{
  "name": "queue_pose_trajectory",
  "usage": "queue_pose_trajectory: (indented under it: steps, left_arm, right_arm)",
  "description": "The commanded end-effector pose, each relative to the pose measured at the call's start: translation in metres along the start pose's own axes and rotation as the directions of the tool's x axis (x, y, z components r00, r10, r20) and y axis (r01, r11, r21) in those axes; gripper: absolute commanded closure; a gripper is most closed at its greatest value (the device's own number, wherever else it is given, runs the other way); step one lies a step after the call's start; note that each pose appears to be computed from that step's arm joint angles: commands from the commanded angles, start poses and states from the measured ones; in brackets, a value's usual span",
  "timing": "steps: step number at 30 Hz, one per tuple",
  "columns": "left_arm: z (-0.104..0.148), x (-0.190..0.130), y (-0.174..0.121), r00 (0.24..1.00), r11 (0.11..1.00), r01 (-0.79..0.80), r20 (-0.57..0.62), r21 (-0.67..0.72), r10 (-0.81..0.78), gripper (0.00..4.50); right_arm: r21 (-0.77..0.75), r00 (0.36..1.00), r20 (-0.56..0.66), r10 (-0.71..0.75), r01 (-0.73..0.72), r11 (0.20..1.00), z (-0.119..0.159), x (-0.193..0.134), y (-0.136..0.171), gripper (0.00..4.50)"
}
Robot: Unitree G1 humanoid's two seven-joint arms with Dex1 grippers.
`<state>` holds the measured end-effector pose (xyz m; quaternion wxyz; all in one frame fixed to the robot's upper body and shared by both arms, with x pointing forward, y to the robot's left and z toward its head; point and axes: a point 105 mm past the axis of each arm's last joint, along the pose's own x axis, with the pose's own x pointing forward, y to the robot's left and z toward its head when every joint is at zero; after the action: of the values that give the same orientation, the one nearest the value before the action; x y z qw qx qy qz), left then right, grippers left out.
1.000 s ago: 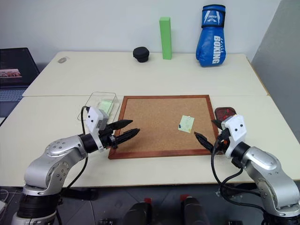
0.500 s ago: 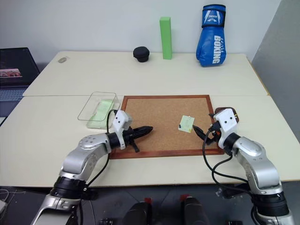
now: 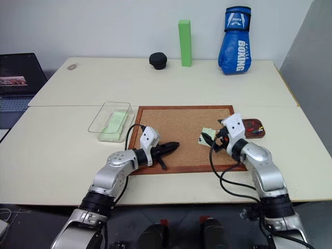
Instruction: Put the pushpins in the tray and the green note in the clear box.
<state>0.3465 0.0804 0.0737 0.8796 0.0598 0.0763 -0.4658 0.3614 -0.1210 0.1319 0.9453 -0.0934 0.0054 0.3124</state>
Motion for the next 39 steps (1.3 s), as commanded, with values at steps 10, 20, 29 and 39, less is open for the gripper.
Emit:
queue_pose_trajectory:
  steps: [10, 20, 29, 39]
  left_arm:
    - [-0.009, 0.005, -0.008, 1.0, 0.998, 0.019, -0.016, -0.063, -0.02, 4.49]
    - [-0.011, -0.001, -0.006, 0.999, 0.996, 0.02, -0.045, -0.083, -0.024, 4.5]
    - [-0.002, -0.001, -0.002, 1.0, 0.997, 0.005, -0.027, -0.073, -0.007, 4.5]
    - [0.006, 0.0, 0.007, 1.0, 0.999, -0.005, -0.018, -0.034, 0.004, 4.5]
  right_arm:
    - [0.012, 0.999, -0.03, 0.019, -0.019, 1.0, -0.013, 0.034, -0.01, 0.0]
    - [0.041, 0.998, -0.062, -0.027, 0.03, 0.999, -0.024, 0.048, -0.014, 1.34]
    - [0.056, 0.993, -0.07, -0.1, 0.104, 0.993, -0.029, 0.044, -0.031, 3.09]
    - [-0.01, 0.987, -0.059, -0.147, 0.146, 0.989, -0.025, 0.044, -0.041, 4.47]
